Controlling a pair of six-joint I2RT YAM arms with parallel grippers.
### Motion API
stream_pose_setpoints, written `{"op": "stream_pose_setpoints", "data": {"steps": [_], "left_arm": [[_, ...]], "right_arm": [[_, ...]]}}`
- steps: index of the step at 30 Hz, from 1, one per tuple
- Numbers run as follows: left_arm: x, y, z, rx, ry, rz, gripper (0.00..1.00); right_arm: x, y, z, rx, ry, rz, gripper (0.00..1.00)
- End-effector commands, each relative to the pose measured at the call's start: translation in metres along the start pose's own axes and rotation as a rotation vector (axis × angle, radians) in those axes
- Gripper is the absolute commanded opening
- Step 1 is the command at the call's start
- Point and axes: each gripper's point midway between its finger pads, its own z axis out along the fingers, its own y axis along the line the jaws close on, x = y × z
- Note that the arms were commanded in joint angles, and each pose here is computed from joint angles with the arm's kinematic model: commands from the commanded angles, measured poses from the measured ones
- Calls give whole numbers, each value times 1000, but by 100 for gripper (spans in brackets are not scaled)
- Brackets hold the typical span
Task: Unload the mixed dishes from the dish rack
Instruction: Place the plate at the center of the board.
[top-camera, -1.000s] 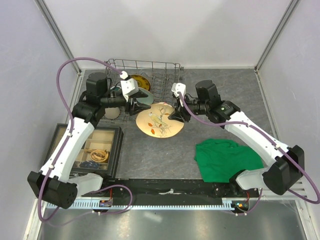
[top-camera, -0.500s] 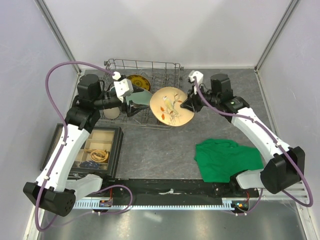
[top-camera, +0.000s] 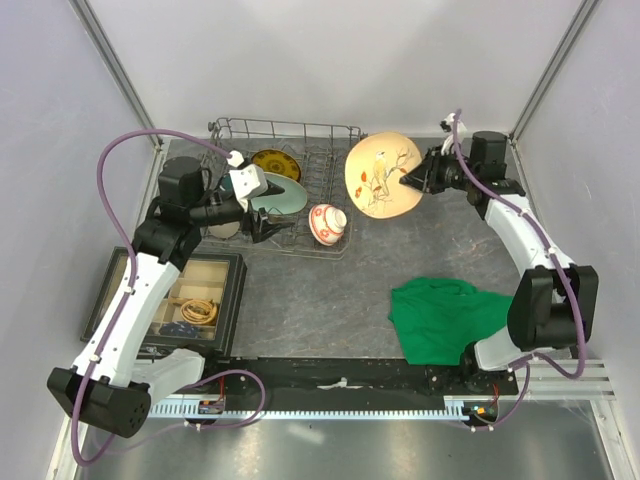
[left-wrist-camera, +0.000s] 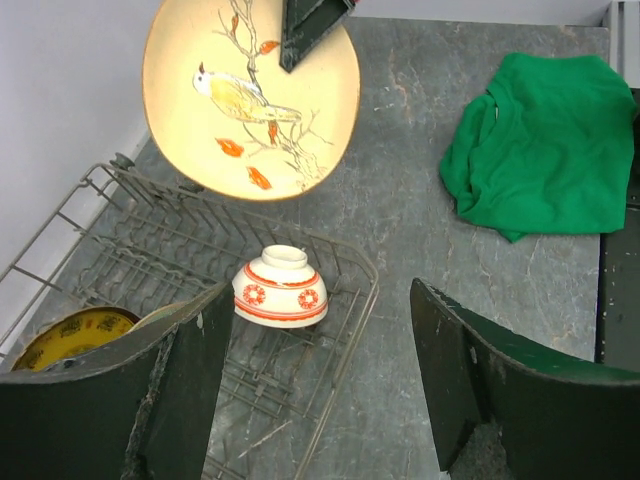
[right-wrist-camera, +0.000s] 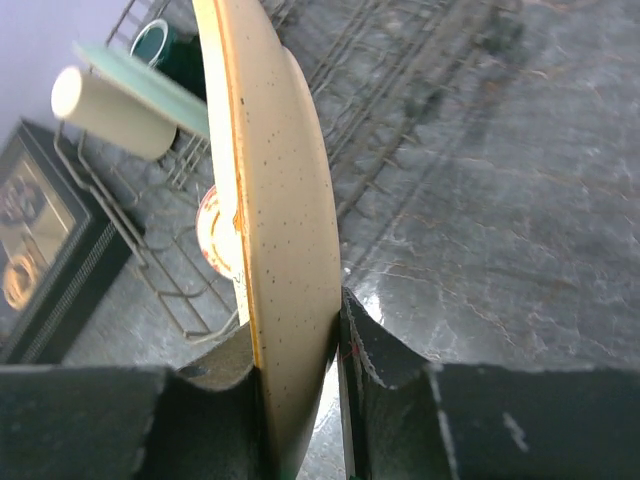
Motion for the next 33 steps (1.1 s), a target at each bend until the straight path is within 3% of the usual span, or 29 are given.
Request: {"op": "stream_pose_setpoints", "data": {"steps": [1,15,26,33], "left_arm": [[8,1,0,3,9,-1,78],[32,0,7,20,41,-32,78],[47,2,13,35,65,-48,78],[52,1,13,38,72,-39,78]], "right_arm": [[-80,-5,-22,-92,-213,-11,0],[-61,-170,-24,45,-241,237,0],[-30,-237,-4,89,-208,317,0],[-26,-250,3,59,-222,364,0]]}}
